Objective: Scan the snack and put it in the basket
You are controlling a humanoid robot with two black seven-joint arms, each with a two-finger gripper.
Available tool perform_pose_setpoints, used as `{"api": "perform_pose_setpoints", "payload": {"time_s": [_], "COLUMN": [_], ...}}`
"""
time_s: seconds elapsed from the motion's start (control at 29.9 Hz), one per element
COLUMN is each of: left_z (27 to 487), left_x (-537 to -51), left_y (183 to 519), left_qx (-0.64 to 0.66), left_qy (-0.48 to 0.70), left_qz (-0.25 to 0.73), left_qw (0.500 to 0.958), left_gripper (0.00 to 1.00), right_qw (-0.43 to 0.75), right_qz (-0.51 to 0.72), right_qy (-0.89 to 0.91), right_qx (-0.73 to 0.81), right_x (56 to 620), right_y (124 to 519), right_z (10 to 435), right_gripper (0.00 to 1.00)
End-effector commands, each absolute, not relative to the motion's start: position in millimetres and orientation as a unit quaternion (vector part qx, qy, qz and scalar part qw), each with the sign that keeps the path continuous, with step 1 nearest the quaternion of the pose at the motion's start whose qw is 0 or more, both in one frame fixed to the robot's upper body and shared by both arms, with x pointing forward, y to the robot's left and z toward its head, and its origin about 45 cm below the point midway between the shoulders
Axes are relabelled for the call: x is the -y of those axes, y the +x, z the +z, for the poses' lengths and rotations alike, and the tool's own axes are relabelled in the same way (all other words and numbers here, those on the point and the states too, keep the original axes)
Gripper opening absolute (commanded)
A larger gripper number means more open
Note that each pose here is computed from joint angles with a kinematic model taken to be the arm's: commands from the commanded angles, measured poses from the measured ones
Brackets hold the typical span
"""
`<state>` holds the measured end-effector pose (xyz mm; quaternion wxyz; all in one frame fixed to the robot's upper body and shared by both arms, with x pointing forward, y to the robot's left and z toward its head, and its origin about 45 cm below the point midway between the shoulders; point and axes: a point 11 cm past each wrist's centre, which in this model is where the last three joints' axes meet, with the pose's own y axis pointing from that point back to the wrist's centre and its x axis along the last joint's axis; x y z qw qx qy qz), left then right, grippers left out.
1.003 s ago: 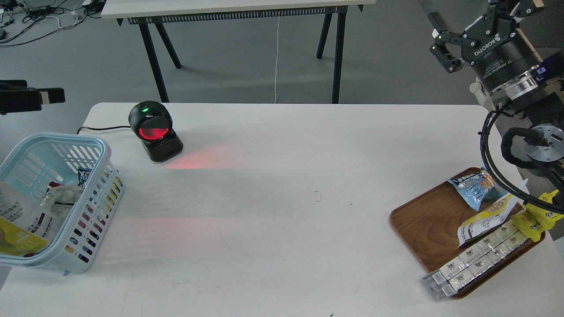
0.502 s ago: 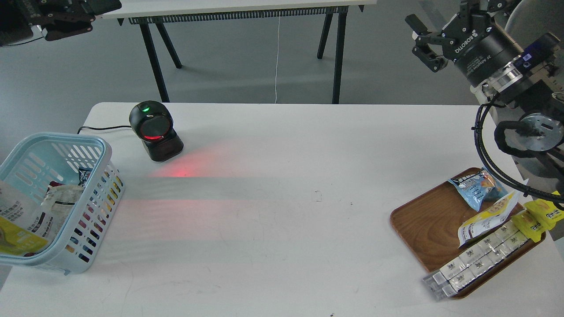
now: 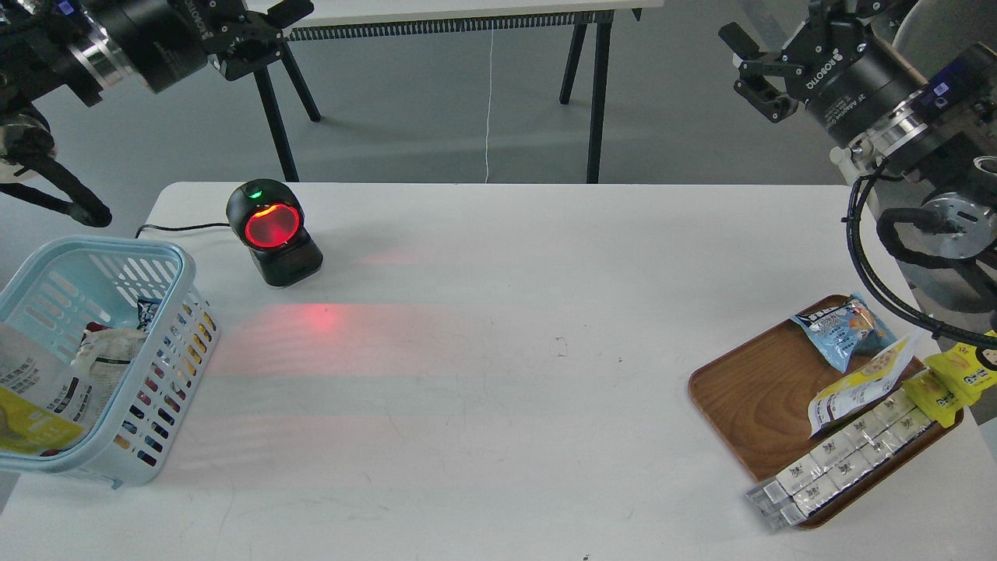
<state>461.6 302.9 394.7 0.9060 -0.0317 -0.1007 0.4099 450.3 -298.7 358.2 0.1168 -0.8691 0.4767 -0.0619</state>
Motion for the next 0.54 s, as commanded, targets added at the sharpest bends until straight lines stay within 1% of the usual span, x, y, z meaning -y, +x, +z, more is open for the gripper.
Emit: {"api": "perform_pose_setpoints", "payload": {"time_s": [0.0,0.17,0.27,0.5], "left_z": [399,395,383,372], "left_x": [-309,-312,-316,-321], "left_y": [467,465,462,459], "left_qx": [0.093,0.092,0.081,0.072], "left_qy": [-0.084,-0.078,-0.072,-0.065], "left_qz": [0.432,0.432,0.437,0.442], "left_qw": [0.893,0.894,0.893,0.892], "left_gripper": [1.00,1.00,1.00,1.00], "right_qw": [0.112,0.117,0.123,0.123], "right_qz": [-0.071,-0.070,-0.069,-0.065], "right_qy": [-0.854,-0.853,-0.852,-0.851], "right_qx": [-0.503,-0.504,-0.505,-0.506], "right_x": [302,300,299,299], "right_y": [454,455,455,454], "right_z": [357,359,361,358], "right_gripper": [0.99,0.99,0.99,0.99]}}
